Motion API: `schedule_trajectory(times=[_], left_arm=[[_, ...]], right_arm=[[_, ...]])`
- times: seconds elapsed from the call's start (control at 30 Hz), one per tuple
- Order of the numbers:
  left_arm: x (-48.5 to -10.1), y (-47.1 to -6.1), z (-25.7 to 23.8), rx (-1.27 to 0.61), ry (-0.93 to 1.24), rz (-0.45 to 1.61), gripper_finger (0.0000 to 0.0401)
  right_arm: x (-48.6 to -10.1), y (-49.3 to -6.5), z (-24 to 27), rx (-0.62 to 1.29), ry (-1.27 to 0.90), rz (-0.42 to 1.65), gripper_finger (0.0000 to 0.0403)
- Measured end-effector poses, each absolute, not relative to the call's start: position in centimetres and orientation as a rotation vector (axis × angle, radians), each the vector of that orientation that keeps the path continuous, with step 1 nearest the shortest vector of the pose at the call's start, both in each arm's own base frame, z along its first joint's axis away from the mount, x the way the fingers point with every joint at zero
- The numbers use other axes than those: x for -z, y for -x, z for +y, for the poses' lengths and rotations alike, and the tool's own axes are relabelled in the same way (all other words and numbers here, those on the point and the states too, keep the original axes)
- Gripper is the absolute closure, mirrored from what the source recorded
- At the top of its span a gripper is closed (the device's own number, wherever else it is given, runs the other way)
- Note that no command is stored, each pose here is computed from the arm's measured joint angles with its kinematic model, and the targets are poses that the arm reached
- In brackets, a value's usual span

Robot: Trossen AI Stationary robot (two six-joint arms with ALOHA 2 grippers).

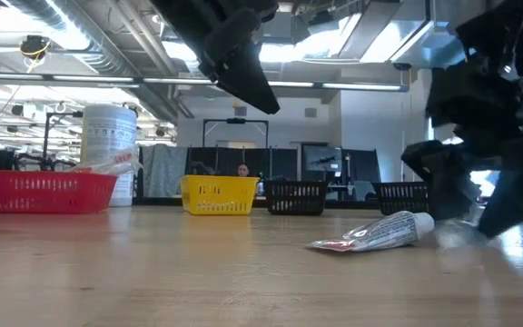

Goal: Pick & Place Travel size toiletries
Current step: Put the green toothbrush into the red bin

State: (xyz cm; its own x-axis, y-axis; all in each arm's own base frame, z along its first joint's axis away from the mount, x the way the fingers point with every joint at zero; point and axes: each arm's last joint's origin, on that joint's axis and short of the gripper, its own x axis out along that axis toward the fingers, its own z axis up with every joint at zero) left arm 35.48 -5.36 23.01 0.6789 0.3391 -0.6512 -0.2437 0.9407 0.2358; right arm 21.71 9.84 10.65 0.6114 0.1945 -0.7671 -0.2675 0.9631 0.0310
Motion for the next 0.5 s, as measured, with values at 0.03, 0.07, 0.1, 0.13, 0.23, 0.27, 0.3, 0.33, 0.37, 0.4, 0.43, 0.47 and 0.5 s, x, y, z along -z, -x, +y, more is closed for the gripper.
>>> schedule_trajectory(times=[0.03, 0.07, 0.1, 0.13, 0.23, 0.27, 0.3, 0.33, 0.37, 0.4, 0.43, 0.47, 0.5], left_arm=[[-23.01, -35.48, -5.36, -0.328, -0.134, 0.757, 0.0275], [-23.01, -35.48, -5.36, -0.328, -0.134, 0.757, 0.0275], [-23.01, -35.48, -5.36, -0.328, -0.134, 0.757, 0.0275], [-23.01, -35.48, -5.36, -0.328, -0.134, 0.757, 0.0275], [-23.01, -35.48, -5.36, -0.328, -0.134, 0.757, 0.0275], [-23.01, -35.48, -5.36, -0.328, -0.134, 0.757, 0.0275], [-23.01, -35.48, -5.36, -0.328, -0.134, 0.757, 0.0275], [-23.01, -35.48, -5.36, -0.328, -0.134, 0.757, 0.0275], [-23.01, -35.48, -5.36, -0.328, -0.134, 0.757, 0.0275], [-23.01, -35.49, -5.36, -0.328, -0.133, 0.756, 0.0275], [-23.02, -35.49, -5.37, -0.328, -0.133, 0.755, 0.0275], [-23.03, -35.5, -5.37, -0.328, -0.132, 0.753, 0.0275], [-23.04, -35.52, -5.37, -0.328, -0.132, 0.752, 0.0275]], right_arm=[[-10.52, -21.7, 9.87, -0.276, 0.089, 0.881, 0.0191], [-10.42, -21.73, 9.9, -0.282, 0.091, 0.883, 0.0189], [-10.36, -21.76, 9.91, -0.285, 0.093, 0.883, 0.0188], [-10.3, -21.78, 9.92, -0.285, 0.102, 0.883, 0.019], [-10.2, -21.92, 9.88, -0.287, 0.117, 0.879, 0.0204], [-10.16, -21.92, 9.88, -0.288, 0.119, 0.881, 0.0214], [-10.14, -21.94, 9.86, -0.289, 0.121, 0.881, 0.0225], [-10.14, -21.95, 9.83, -0.289, 0.122, 0.881, 0.0237], [-10.13, -21.96, 9.8, -0.29, 0.122, 0.882, 0.0251], [-10.13, -21.99, 9.77, -0.29, 0.121, 0.882, 0.0266], [-10.13, -22.01, 9.71, -0.293, 0.119, 0.883, 0.0281], [-10.13, -22.03, 9.66, -0.302, 0.119, 0.884, 0.0298], [-10.13, -22.06, 9.6, -0.31, 0.118, 0.885, 0.0315]])
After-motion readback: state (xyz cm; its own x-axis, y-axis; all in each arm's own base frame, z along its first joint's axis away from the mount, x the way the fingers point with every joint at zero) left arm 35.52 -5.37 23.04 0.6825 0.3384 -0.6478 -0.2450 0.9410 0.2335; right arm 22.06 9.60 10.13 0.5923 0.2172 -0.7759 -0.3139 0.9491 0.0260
